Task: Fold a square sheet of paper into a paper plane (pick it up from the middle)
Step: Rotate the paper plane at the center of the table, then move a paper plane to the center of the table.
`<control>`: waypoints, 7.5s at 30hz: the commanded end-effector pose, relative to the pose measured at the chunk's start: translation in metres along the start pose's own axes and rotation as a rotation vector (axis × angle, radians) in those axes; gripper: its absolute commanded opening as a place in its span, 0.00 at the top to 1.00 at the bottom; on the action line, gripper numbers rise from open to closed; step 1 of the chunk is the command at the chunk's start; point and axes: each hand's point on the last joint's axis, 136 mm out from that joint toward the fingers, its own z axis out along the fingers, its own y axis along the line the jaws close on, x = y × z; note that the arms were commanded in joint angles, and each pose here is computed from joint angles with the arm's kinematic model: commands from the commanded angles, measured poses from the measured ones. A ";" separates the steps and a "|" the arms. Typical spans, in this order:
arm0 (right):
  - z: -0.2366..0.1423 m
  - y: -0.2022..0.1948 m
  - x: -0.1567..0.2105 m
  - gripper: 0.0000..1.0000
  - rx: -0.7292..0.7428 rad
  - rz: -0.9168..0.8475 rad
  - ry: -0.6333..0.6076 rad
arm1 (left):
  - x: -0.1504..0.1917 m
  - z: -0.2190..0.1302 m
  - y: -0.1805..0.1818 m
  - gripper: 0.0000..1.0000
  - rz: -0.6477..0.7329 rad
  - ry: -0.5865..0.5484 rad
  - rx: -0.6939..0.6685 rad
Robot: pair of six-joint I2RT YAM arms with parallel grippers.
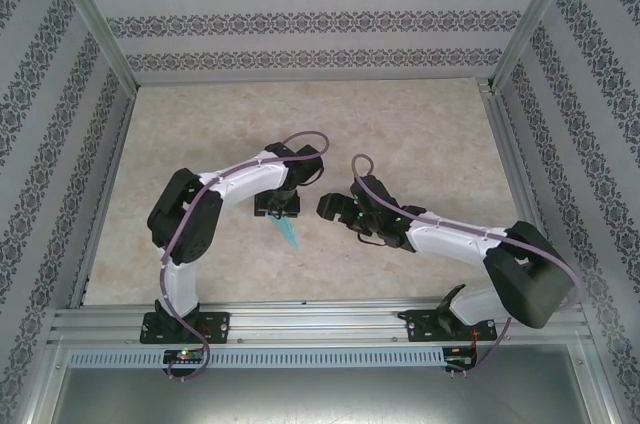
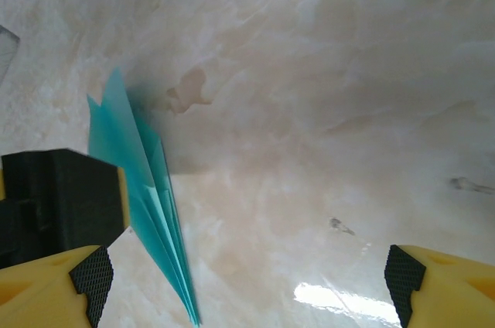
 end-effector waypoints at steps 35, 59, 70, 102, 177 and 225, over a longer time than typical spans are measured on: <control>0.068 0.043 0.033 0.35 -0.093 -0.061 0.218 | -0.032 0.010 0.018 0.18 -0.262 0.110 0.293; 0.091 0.069 0.053 0.34 -0.156 -0.172 0.327 | -0.006 0.016 0.049 0.59 -0.285 0.089 0.289; 0.095 0.077 0.059 0.37 -0.159 -0.241 0.367 | 0.002 0.021 0.054 0.63 -0.284 0.090 0.283; 0.102 0.097 0.037 0.35 -0.143 -0.368 0.352 | 0.009 0.027 0.057 0.66 -0.282 0.094 0.279; 0.108 0.067 0.075 0.64 0.096 -0.540 0.347 | 0.009 0.018 0.056 0.65 -0.294 0.065 0.329; 0.093 -0.020 -0.027 0.72 0.626 -0.371 0.203 | 0.008 -0.033 0.110 0.52 -0.472 -0.220 0.398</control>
